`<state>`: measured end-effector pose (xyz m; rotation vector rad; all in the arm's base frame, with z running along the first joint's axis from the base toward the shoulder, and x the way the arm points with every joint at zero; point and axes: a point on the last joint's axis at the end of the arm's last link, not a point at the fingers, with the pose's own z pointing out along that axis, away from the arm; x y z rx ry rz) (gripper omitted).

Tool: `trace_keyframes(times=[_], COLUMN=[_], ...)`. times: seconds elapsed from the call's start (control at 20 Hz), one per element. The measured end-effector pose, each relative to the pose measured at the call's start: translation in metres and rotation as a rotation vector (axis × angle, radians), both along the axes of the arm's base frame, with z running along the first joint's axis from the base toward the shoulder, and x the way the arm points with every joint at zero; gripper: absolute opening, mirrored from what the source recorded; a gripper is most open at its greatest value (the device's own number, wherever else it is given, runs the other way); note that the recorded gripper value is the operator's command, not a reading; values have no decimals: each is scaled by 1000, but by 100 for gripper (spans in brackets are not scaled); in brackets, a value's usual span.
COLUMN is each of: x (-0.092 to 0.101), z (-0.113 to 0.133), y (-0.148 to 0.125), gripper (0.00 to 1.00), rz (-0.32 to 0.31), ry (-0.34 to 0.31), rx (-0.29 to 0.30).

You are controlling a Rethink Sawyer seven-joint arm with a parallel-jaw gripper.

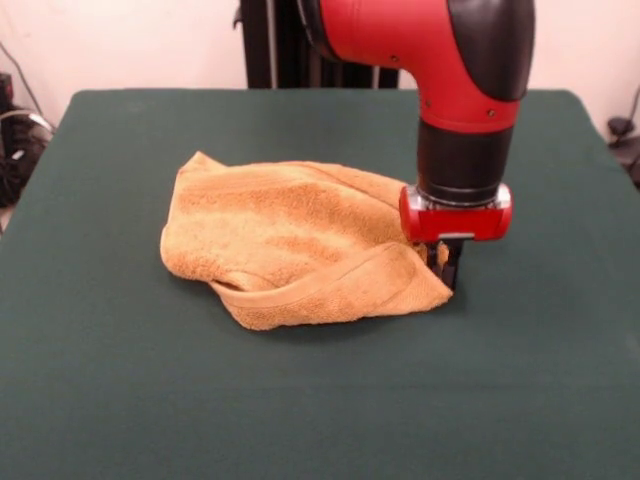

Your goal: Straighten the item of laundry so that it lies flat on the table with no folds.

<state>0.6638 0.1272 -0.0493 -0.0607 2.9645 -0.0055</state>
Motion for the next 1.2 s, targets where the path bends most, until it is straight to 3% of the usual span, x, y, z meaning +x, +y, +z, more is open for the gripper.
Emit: trace_keyframes(times=[0.35, 0.55, 0.7, 1.0, 1.2], x=[21, 43, 58, 109, 128], z=[1, 2, 2, 0, -2], y=[-8, -15, -19, -31, -36], gripper=[0, 0, 0, 0, 0], rz=[9, 13, 13, 17, 18], ry=[78, 130, 122, 32, -6], rx=[41, 79, 82, 56, 47])
